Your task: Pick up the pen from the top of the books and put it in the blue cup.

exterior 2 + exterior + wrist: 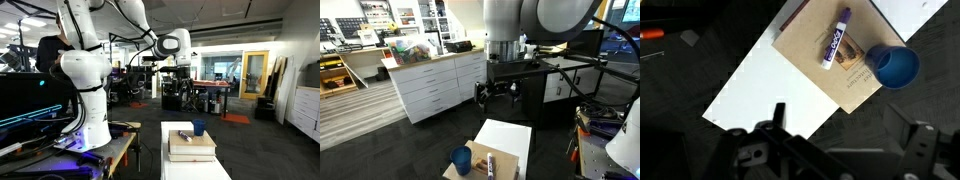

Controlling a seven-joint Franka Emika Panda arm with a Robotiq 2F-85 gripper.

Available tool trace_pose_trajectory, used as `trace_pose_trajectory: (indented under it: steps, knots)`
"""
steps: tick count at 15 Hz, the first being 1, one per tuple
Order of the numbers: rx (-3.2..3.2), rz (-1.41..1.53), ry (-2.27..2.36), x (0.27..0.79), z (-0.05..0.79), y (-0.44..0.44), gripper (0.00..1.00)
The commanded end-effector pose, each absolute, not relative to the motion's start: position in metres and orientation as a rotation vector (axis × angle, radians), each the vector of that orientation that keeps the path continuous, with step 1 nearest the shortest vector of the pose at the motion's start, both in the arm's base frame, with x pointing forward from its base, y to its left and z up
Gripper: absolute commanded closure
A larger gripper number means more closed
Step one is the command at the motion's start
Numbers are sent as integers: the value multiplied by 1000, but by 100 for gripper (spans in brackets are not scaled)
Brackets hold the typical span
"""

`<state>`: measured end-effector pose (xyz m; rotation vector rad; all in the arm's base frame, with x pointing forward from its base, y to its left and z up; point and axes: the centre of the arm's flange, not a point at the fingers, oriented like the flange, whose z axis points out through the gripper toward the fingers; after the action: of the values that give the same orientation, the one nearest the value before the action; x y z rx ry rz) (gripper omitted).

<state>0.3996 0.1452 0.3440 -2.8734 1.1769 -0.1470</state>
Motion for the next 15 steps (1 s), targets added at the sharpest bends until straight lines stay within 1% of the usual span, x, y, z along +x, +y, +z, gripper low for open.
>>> trace_pose_trajectory:
  steps: [1, 6, 15]
  knots:
    - [-2812, -153, 1328, 405, 324, 139, 0]
    - [-2736, -91, 1470, 408, 303, 134, 0]
    - [-2719, -39, 1469, 412, 263, 149, 0]
